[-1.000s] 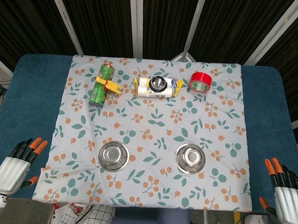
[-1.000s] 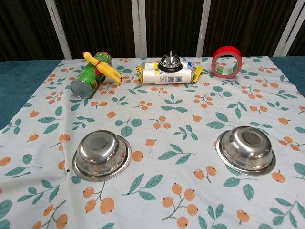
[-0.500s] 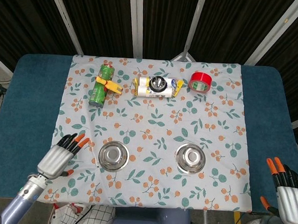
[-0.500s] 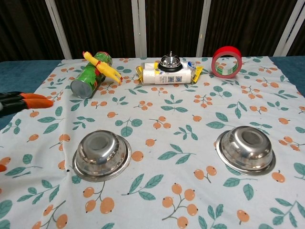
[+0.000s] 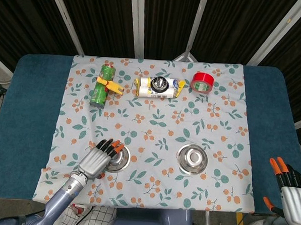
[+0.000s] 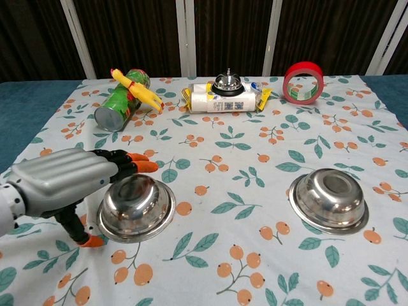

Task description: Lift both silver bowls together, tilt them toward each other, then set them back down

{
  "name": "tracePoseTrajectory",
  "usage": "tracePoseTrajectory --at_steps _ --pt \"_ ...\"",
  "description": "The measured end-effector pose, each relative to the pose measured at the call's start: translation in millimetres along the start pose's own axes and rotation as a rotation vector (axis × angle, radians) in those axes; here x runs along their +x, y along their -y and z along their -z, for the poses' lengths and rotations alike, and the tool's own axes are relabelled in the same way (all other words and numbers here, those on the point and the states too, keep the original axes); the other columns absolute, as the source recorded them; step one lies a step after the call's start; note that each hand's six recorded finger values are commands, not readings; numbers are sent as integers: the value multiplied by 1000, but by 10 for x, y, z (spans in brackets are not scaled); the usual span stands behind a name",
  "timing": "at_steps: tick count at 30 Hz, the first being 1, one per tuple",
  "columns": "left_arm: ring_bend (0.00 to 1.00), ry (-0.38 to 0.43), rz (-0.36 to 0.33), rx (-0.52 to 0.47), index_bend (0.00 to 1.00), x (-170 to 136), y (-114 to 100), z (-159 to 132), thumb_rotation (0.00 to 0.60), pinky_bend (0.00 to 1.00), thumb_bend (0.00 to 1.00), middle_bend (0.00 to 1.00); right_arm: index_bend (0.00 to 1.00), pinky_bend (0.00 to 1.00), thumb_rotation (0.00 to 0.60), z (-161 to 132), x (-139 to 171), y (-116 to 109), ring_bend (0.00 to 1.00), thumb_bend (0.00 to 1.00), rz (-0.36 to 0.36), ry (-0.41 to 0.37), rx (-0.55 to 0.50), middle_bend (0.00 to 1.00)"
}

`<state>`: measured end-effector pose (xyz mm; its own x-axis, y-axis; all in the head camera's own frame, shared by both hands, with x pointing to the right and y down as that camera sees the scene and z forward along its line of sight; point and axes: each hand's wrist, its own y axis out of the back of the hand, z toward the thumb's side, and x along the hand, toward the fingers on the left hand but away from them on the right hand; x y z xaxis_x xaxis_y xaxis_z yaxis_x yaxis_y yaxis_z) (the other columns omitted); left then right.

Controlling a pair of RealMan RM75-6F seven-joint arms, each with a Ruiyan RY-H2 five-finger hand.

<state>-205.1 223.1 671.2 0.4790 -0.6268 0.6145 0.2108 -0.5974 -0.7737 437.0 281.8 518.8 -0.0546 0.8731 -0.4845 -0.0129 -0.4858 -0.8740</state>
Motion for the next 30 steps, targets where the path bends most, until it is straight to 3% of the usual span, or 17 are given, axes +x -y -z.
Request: tracePoseTrajectory --at_steps 14,18,26,30 --pt "0 -59 23 12 0 337 -13 -91 600 134 190 14 0 117 600 38 -53 -3 0 267 -7 9 -10 0" --pt "25 -67 39 9 16 388 4 -98 600 199 226 118 0 117 600 47 -73 -4 0 267 -8 12 -12 0" --pt "347 -85 73 5 337 449 41 -115 600 527 347 462 0 117 600 52 -75 -13 0 267 -4 15 -15 0" --pt "420 -84 69 -4 419 435 -1 -132 600 603 378 546 0 117 600 50 -79 -8 0 267 -6 15 -14 0"
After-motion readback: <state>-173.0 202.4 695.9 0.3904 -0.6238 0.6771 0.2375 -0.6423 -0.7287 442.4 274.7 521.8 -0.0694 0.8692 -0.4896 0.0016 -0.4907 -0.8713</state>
